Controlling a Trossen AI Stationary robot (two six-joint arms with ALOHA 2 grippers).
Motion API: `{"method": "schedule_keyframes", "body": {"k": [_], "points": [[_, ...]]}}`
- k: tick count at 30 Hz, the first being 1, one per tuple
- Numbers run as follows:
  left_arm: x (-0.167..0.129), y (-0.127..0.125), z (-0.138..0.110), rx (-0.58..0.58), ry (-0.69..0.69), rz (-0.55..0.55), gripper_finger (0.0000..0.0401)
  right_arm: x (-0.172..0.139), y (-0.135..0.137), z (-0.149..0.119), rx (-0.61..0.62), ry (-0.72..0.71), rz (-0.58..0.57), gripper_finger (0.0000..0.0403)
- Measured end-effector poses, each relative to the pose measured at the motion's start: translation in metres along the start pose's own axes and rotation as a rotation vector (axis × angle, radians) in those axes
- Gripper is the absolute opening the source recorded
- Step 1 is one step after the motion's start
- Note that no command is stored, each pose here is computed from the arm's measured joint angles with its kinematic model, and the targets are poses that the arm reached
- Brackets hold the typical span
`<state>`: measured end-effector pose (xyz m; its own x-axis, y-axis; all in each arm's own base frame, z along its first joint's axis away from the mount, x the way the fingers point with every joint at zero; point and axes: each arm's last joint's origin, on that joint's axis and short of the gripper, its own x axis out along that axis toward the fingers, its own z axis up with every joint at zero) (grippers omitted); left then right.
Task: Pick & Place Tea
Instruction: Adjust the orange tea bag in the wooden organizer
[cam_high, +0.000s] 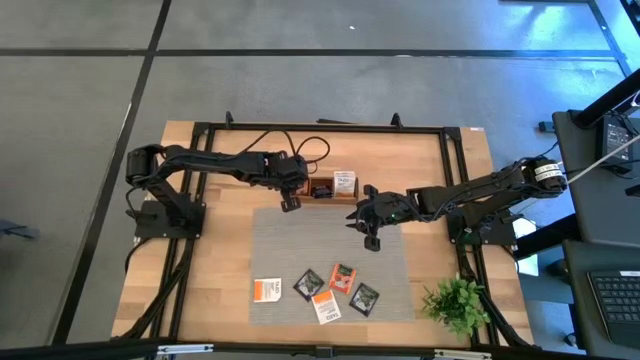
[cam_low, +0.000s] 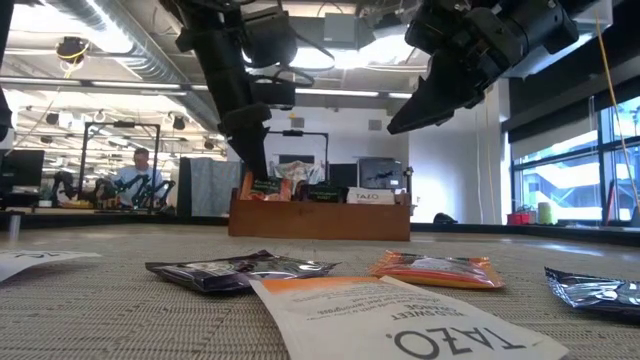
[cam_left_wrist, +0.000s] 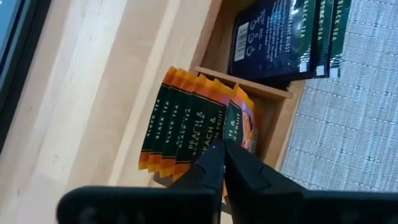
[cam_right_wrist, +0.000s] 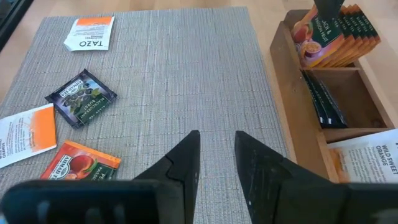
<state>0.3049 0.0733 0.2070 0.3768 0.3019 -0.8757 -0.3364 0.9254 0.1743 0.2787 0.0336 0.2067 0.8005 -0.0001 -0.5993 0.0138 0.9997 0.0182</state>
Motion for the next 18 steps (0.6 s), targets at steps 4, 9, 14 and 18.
{"method": "schedule_keyframes", "body": {"k": [4, 9, 14, 18], "points": [[0.000, 0.000, 0.000, 0.000, 0.000, 0.000, 0.0007, 0.000, 0.000, 0.000, 0.000, 0.000, 0.000, 0.0104], [0.000, 0.000, 0.000, -0.004, 0.000, 0.001, 0.0015, 0.000, 0.000, 0.000, 0.000, 0.000, 0.000, 0.0104], [-0.004, 0.001, 0.000, -0.033, -0.010, 0.018, 0.0048, 0.000, 0.000, 0.000, 0.002, 0.000, 0.000, 0.0104], [-0.020, 0.007, 0.004, -0.043, -0.061, 0.088, 0.0077, 0.000, 0.000, 0.000, 0.002, 0.005, -0.001, 0.0104]]}}
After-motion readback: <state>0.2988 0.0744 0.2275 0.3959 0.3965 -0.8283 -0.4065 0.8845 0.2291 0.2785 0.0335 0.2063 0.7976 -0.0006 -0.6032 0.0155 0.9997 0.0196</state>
